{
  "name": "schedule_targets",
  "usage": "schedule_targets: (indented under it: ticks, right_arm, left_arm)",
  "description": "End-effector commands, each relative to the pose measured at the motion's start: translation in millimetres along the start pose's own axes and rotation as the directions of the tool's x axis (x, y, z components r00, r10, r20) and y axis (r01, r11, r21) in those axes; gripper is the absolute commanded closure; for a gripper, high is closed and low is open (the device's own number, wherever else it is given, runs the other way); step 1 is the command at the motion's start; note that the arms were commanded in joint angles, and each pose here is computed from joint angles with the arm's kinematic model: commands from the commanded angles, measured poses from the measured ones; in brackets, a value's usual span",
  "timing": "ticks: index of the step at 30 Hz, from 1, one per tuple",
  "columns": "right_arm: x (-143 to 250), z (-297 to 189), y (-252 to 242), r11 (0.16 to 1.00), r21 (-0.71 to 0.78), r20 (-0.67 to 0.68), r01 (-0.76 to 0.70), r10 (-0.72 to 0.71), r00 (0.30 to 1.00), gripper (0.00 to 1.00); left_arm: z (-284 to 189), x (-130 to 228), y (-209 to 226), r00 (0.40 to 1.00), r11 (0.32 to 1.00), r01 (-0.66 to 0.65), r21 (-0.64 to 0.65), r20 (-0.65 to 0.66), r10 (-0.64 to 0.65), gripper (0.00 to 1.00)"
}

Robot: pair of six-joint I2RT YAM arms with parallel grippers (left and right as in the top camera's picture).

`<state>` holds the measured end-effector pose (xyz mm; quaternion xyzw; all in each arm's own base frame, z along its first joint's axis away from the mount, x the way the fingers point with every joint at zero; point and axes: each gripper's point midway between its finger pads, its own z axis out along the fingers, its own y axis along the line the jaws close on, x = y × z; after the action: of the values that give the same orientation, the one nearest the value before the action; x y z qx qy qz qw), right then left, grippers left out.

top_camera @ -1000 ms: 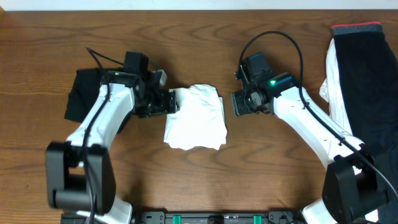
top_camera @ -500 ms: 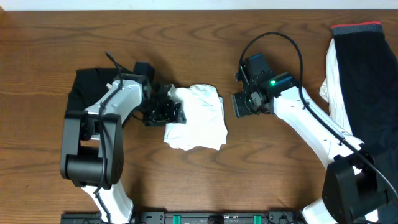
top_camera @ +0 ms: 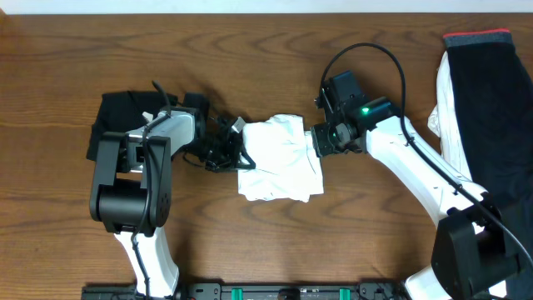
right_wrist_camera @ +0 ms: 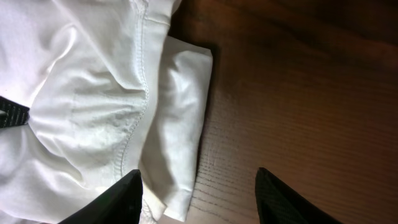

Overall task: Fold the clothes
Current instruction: 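Grasp the folded white bundle's left edge with the left gripper, then carry the bundle left and drop it onto the black garment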

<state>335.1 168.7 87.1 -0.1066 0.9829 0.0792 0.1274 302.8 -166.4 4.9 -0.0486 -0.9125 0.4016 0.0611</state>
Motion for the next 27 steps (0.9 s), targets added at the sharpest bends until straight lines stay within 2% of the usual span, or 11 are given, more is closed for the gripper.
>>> schedule_targets:
  ticks: [1,4,7,13,17,21,27]
  right_arm:
    - [-2.7,-4.7,-3.0,1.0,0.003,0.014,0.002,-0.002,1.0,0.44]
    - [-2.6,-4.7,-3.1,1.0,0.003,0.014,0.002,-0.002,1.0,0.44]
    - [-2.6,-4.7,-3.1,1.0,0.003,0.014,0.002,-0.002,1.0,0.44]
    - [-1.1,-4.7,-3.4,1.0,0.004,0.008,0.002,-0.002,1.0,0.44]
    - [-0.9,-4.7,-3.5,1.0,0.005,0.007,0.001,-0.002,1.0,0.44]
    - [-0.7,-4.7,-3.4,1.0,0.004,0.006,-0.005,0.005,1.0,0.45]
    - [4.2,-4.7,-4.6,1.0,0.009,-0.013,-0.012,0.012,1.0,0.47]
  left_arm:
    - [1.7,8.7,7.2,1.0,0.999,0.005,-0.041,-0.024,-0.006,0.94]
    - [-18.3,2.7,-15.1,0.999,0.999,-0.031,-0.04,0.009,0.031,0.94]
    - [-52.4,-8.9,-44.1,0.989,0.992,-0.108,-0.063,0.099,0.114,0.94]
    - [-149.3,-29.6,-59.2,0.909,0.958,-0.109,-0.265,0.364,0.204,0.94]
    - [-207.5,-30.4,-38.7,0.845,0.955,-0.015,-0.296,0.507,0.171,0.94]
    - [-255.9,-26.3,7.0,0.781,0.952,0.135,-0.276,0.621,0.069,0.94]
    - [-308.6,-15.9,67.5,0.674,0.926,0.294,-0.235,0.738,-0.027,0.94]
